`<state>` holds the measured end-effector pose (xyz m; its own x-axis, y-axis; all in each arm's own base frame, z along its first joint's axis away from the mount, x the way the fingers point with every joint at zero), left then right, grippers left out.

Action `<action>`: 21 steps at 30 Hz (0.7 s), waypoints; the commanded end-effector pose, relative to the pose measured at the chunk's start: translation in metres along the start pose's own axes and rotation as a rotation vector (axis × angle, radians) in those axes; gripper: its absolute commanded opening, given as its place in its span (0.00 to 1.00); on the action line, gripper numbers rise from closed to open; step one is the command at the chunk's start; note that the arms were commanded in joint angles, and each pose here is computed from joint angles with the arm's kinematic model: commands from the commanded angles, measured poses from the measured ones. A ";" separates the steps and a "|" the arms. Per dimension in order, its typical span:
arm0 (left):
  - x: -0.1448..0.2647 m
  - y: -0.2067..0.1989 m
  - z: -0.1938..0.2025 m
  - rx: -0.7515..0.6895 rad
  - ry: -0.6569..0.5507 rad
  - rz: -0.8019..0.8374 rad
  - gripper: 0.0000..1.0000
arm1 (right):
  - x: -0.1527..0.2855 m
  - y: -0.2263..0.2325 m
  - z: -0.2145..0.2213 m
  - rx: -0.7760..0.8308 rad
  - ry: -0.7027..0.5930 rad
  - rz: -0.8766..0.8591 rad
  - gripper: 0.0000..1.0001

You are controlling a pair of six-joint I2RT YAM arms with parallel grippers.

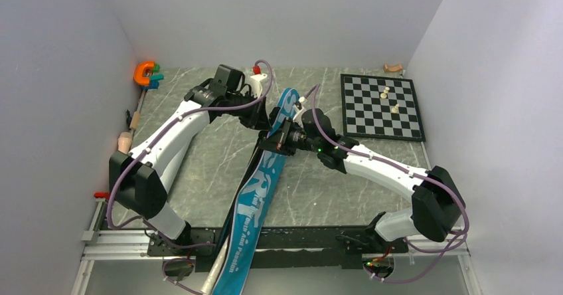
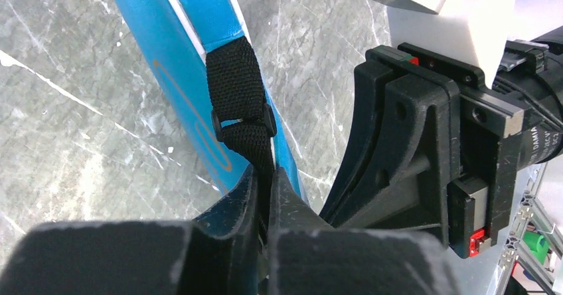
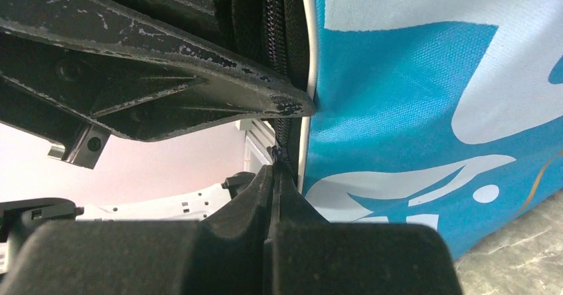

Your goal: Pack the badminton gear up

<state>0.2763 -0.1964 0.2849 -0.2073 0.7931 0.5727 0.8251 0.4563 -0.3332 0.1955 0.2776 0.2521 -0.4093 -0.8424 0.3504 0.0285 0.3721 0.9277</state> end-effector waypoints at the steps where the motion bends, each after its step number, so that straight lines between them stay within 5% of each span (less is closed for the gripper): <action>1: -0.005 0.003 -0.015 -0.010 -0.029 -0.021 0.00 | 0.004 0.011 0.002 0.007 -0.003 -0.061 0.00; 12: 0.017 0.008 -0.074 -0.058 -0.227 -0.209 0.00 | -0.004 0.009 0.020 0.009 0.073 -0.041 0.00; 21: 0.019 0.020 -0.097 -0.046 -0.268 -0.283 0.00 | -0.004 0.010 0.029 0.030 0.120 0.022 0.00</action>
<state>0.2973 -0.2060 0.3041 -0.2840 0.6946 0.6610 0.7200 0.6097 -0.3315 0.2056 0.2837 0.2541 -0.5200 -0.7893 0.3264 0.0199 0.3709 0.9285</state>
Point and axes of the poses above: each gripper's point midway between its finger pads, its own x axis back along the fingers, its own y axis along the line the jaws close on, z = x × y, the point moved 10 cm from there along x, back along the fingers, and after that the axes turned 10 degrees about -x, right-handed, at the moved point
